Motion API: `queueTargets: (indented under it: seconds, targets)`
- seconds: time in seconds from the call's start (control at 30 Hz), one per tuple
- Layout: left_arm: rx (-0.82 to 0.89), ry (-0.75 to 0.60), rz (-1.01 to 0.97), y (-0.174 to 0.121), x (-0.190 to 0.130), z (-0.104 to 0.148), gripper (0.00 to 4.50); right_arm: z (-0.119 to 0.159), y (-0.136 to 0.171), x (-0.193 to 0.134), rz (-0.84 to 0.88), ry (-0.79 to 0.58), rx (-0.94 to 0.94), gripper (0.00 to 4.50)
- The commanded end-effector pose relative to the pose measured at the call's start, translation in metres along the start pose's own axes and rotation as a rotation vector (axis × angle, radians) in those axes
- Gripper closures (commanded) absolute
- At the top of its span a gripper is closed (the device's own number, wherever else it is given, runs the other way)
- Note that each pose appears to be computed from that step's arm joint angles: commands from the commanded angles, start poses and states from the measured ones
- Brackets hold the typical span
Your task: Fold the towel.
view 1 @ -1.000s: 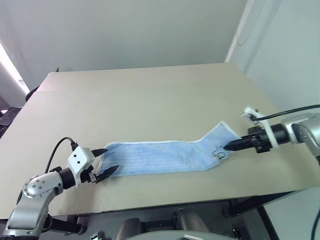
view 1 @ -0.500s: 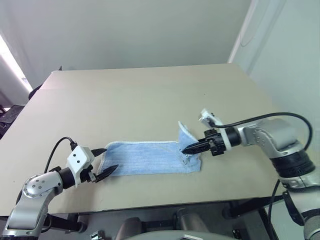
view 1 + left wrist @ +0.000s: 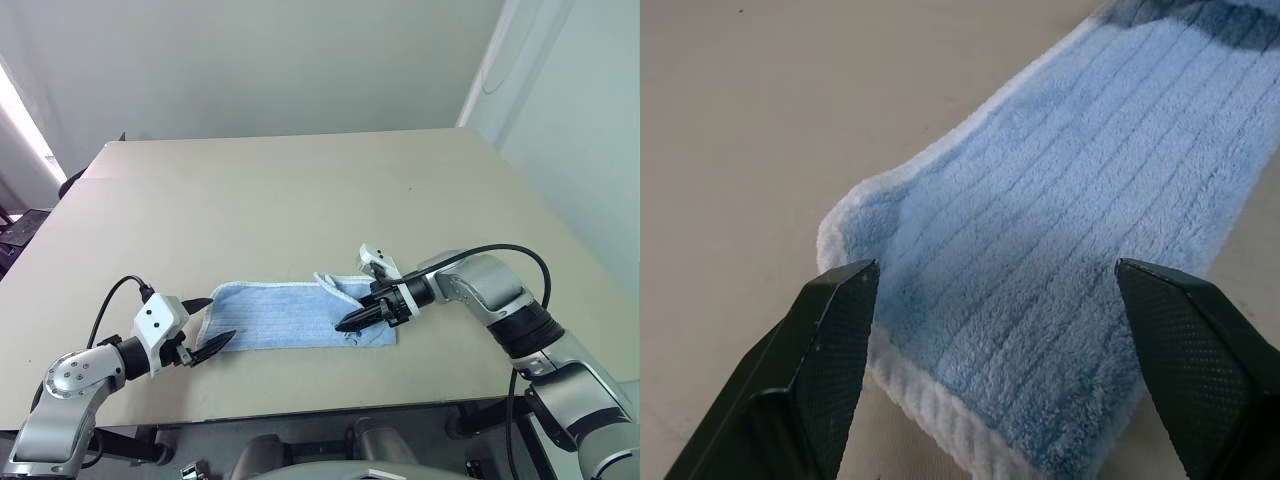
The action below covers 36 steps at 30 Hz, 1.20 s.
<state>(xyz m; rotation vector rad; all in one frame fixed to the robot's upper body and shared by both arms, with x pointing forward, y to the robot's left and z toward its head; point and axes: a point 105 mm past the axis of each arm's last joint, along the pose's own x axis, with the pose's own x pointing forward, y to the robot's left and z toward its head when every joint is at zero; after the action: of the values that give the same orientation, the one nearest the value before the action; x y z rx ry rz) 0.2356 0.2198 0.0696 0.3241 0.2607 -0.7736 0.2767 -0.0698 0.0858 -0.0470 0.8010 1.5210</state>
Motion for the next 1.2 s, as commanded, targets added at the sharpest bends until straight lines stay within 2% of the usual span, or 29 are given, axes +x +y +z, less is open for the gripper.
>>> queueTargets:
  seconds: [0.03,0.23,0.33,0.4,0.67,0.8,0.9,1.1,1.2]
  targets:
    - [0.041,-0.018,0.009,0.002,-0.003,0.009,0.52,0.012,0.002,0.001,0.016,-0.022,-0.040,2.31]
    - [0.024,-0.041,0.035,0.008,-0.007,0.012,0.52,0.041,0.024,-0.018,0.111,-0.206,-0.121,0.25]
    - [0.025,-0.036,0.056,0.012,-0.012,0.010,0.52,0.055,0.019,-0.037,0.015,-0.316,-0.188,0.25]
    - [0.022,-0.035,0.064,0.013,-0.014,0.009,0.52,0.048,0.012,-0.036,-0.034,-0.297,-0.209,0.25]
    - [-0.005,-0.067,0.109,0.021,-0.018,0.013,0.52,0.007,-0.011,0.019,-0.103,-0.167,-0.220,0.25]
    - [-0.004,-0.061,0.127,0.025,-0.022,0.012,0.52,-0.010,-0.042,0.043,-0.223,-0.124,-0.142,0.25]
    - [-0.015,-0.063,0.141,0.026,-0.026,0.012,0.52,-0.020,-0.036,0.047,-0.180,-0.104,-0.174,0.25]
    - [-0.072,-0.070,0.169,0.032,-0.034,0.009,0.52,-0.004,-0.021,0.035,-0.103,-0.184,-0.207,0.25]
    - [-0.084,-0.074,0.181,0.035,-0.037,0.009,0.52,0.018,-0.004,0.021,-0.027,-0.279,-0.233,0.25]
